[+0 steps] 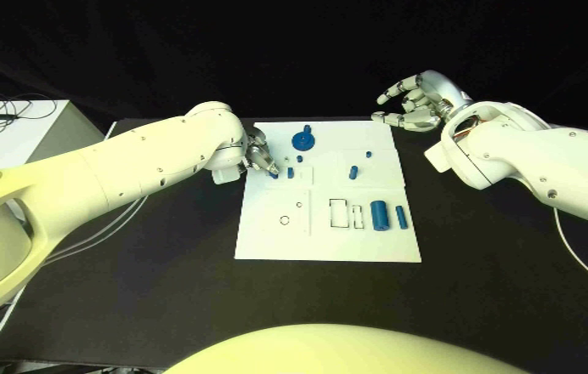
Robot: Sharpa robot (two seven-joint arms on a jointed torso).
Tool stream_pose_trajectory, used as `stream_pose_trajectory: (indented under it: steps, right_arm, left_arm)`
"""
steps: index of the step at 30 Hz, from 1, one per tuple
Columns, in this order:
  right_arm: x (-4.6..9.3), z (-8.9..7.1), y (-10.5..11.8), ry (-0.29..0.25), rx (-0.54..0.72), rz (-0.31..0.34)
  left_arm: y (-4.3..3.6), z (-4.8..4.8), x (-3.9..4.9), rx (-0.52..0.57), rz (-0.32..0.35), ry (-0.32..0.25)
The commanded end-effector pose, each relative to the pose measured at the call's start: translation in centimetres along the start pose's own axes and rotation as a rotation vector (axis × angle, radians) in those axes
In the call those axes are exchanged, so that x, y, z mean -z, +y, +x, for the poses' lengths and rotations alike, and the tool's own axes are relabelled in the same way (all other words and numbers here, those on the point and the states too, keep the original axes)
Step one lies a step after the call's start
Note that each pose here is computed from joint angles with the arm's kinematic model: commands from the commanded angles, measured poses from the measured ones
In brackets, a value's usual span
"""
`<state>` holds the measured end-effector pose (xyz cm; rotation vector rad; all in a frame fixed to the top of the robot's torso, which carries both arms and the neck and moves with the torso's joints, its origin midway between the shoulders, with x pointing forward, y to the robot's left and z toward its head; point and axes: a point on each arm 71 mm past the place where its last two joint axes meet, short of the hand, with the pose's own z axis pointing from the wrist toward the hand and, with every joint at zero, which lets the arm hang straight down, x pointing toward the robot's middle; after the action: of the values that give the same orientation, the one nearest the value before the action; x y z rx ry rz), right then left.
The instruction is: Assemble the parts on the task board
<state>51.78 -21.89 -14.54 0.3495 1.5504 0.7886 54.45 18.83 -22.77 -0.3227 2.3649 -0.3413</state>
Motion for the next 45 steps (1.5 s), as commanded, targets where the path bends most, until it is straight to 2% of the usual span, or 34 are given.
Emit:
stream_pose_trajectory:
  steps: [1,7,28,45]
  right_arm:
    - [0.0,0.1,0.1,0.012,0.007,-0.010]
    - [0.0,0.1,0.1,0.012,0.006,-0.011]
    - [0.1,0.2,0.2,0.013,0.005,-0.013]
    - [0.1,0.2,0.3,0.013,0.004,-0.015]
  left_arm:
    - [-0.11,0.27,-0.07,-0.024,-0.004,0.026]
    - [-0.07,0.32,-0.16,-0.036,-0.015,0.034]
    - [-0.56,0.72,-0.57,-0.055,-0.032,0.008]
    - [-1.16,0.96,-0.70,-0.009,-0.016,-0.005]
